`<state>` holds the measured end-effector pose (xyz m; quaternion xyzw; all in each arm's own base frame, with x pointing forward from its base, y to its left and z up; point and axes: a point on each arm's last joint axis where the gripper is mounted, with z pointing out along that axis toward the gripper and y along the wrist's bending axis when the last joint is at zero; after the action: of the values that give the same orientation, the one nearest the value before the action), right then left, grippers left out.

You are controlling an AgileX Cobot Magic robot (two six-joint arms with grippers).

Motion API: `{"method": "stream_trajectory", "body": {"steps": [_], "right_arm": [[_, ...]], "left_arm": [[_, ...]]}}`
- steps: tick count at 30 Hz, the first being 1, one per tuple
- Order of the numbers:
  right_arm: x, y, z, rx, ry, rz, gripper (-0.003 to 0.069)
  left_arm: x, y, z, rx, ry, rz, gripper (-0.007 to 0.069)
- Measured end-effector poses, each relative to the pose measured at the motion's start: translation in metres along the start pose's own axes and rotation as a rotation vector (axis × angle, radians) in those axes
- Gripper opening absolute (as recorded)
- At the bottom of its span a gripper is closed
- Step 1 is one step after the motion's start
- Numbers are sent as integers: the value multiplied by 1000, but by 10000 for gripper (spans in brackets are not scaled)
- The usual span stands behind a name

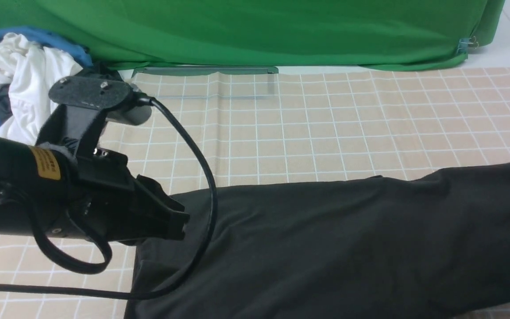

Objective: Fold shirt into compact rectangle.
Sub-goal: 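Fold the right end of the dark garment over onto its left end with the right gripper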

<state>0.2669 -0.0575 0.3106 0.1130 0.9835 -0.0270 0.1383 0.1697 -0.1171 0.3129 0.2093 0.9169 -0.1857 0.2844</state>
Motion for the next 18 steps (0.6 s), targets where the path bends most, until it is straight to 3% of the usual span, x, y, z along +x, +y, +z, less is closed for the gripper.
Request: {"method": "stream_trajectory", "body": {"steps": [2,6,9,12,18], "right_arm": [[1,18,-10,-66,-15,-39,124],[13,86,-26,-272,-33,-185,124],[21,117,-30,-361,-45,-258,124],[39,170,-39,-509,-80,-369,124],[66,250,-29,-644,-71,-489,124]], "left_arm": [[0,1,-1,-14,-3,-7,19],[2,8,-2,-89,16,-47,19],[4,12,-2,-136,34,-62,19],[8,19,-4,-210,69,-90,19],[8,32,-7,-279,75,-151,19]]}}
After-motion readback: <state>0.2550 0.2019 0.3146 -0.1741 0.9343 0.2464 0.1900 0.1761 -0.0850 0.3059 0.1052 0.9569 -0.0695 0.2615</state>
